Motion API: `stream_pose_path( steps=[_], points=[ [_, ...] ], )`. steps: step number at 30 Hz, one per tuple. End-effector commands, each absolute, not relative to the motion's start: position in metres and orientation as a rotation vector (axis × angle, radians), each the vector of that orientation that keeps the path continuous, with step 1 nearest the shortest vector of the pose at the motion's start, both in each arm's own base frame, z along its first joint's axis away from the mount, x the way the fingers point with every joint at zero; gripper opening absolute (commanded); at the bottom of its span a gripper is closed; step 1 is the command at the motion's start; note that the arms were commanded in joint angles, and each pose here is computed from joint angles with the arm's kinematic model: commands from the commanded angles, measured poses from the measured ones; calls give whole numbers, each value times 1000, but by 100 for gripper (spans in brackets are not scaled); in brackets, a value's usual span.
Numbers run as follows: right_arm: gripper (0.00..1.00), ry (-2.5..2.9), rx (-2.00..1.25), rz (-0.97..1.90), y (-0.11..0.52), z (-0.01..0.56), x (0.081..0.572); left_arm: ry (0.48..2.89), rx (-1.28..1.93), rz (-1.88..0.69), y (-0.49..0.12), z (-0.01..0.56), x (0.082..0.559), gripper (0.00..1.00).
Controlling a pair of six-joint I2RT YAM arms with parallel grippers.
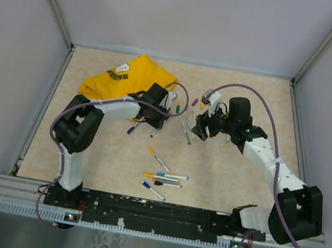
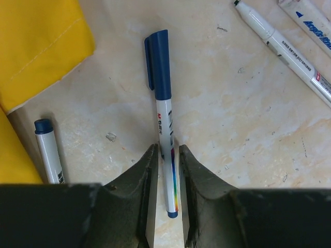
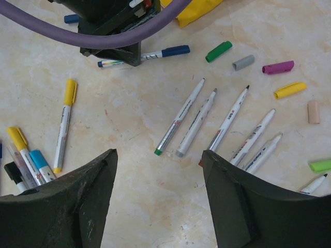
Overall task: Open the pen caps
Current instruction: Pick up the pen from the center of the board.
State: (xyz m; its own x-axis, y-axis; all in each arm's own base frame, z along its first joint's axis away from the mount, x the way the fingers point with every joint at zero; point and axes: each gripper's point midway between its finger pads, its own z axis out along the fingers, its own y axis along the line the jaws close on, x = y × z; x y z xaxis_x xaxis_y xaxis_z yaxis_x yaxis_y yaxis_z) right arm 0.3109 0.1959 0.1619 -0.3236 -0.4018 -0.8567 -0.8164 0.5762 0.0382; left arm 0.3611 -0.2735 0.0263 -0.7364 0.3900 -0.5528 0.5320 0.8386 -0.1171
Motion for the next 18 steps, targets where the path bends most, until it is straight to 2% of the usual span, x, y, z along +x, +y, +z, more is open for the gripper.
stream_pose_path(
  steps=[1, 13, 18],
  points=[
    [67, 1881, -980, 600, 197, 178, 319, 2548, 694, -332, -270, 17, 353, 27],
    [66, 1875, -985, 611, 198, 179, 318, 2580, 712, -232, -265, 9, 350, 28],
    [66, 1875, -987, 622, 200, 178, 316, 2567, 707, -236, -266, 12, 351, 17]
  ],
)
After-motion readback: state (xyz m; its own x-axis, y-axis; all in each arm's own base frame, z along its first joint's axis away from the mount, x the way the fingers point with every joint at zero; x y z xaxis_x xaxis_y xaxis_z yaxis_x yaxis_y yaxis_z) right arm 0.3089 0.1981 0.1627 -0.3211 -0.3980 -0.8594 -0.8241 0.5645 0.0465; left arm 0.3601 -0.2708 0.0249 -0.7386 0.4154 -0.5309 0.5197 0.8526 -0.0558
